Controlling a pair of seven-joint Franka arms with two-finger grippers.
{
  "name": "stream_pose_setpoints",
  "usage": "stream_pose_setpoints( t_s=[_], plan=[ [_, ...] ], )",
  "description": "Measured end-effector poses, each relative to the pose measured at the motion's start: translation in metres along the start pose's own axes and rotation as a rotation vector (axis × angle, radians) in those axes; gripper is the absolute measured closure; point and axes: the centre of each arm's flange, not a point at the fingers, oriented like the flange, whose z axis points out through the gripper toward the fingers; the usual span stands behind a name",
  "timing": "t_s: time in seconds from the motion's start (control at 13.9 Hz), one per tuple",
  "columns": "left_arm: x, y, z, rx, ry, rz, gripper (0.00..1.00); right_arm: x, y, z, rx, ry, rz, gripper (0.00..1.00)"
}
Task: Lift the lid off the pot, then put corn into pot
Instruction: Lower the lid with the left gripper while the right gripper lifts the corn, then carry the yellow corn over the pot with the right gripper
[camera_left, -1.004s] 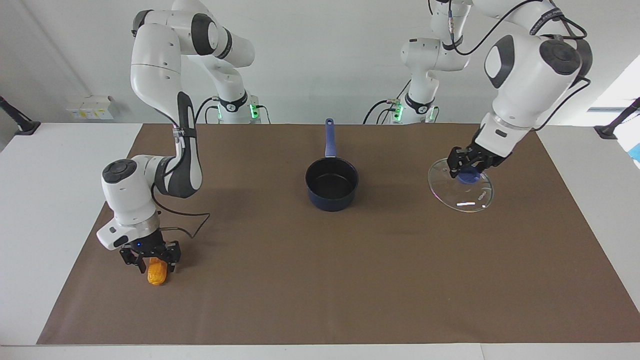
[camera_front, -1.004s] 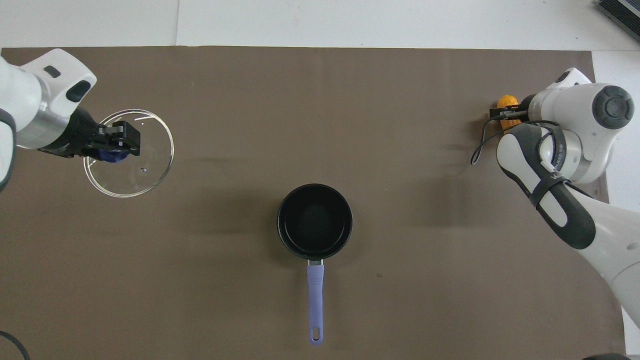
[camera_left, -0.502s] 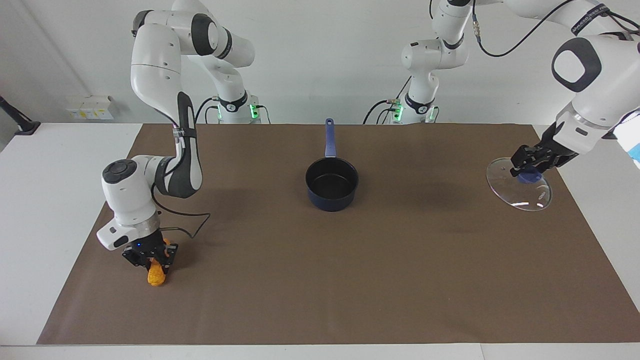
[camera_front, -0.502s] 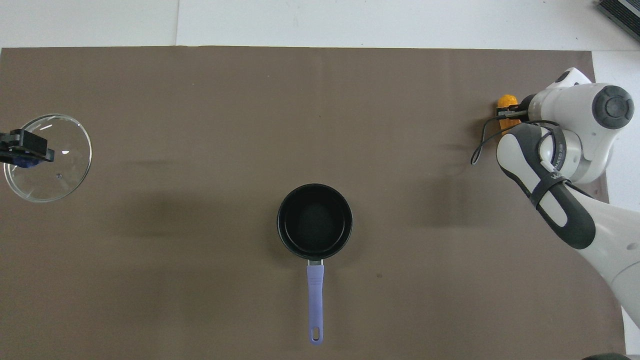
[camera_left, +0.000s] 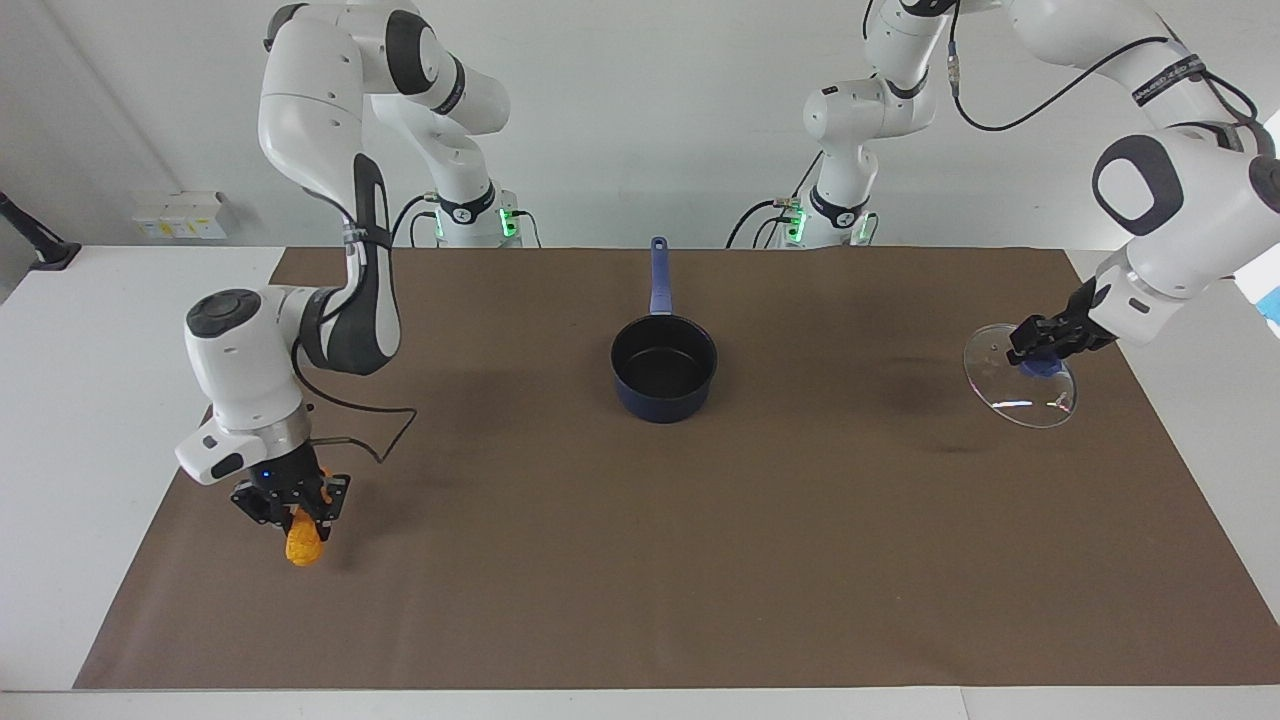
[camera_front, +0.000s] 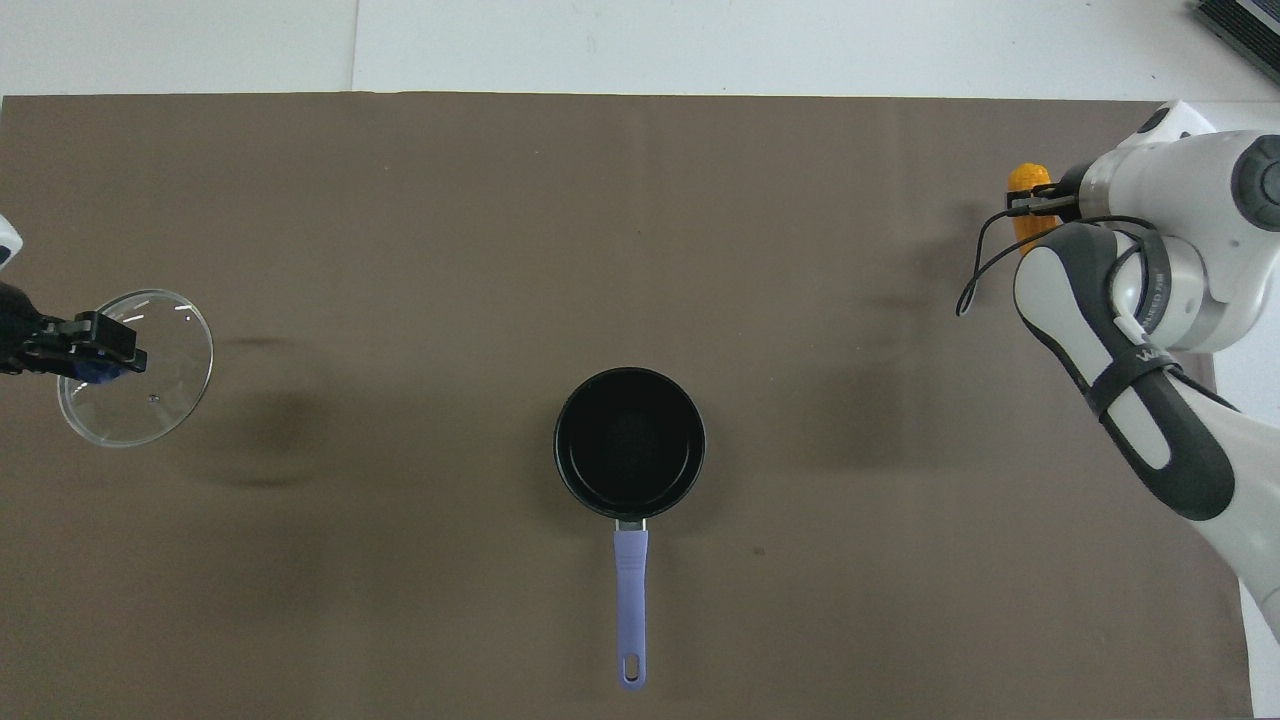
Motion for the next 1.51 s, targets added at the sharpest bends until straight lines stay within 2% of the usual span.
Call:
stream_pose_setpoints(
  t_s=[0.29,0.5,0.65,0.72,0.86,0.93,1.29,1.51],
  plan=[
    [-0.008,-0.003,0.063,0.006,0.015,-0.009,0.34,0.004,-0.031,-0.100,0.032,-0.062,0.061,0.62],
    [-0.020,-0.006,0.102,0.015,0.040,-0.010,0.34,-0.002,-0.059,-0.147,0.048,-0.112,0.128,0.62],
    [-0.025,-0.007,0.113,0.020,0.056,-0.010,0.34,-0.008,-0.089,-0.169,0.054,-0.158,0.203,0.62],
    [-0.026,-0.006,0.111,0.021,0.061,-0.008,0.29,-0.010,-0.107,-0.176,0.055,-0.173,0.240,0.62],
    [-0.026,-0.005,0.101,0.021,0.073,-0.006,0.07,-0.012,-0.151,-0.184,0.052,-0.179,0.303,0.62],
    [-0.025,-0.004,0.091,0.020,0.076,-0.005,0.00,-0.013,-0.173,-0.186,0.051,-0.180,0.336,0.62],
    [-0.007,0.010,0.007,0.016,0.109,0.023,0.00,-0.024,-0.260,-0.204,0.062,-0.182,0.489,0.62],
    [-0.001,0.053,-0.015,0.024,0.104,0.072,0.00,-0.040,-0.320,-0.215,0.073,-0.191,0.552,0.62]
  ],
)
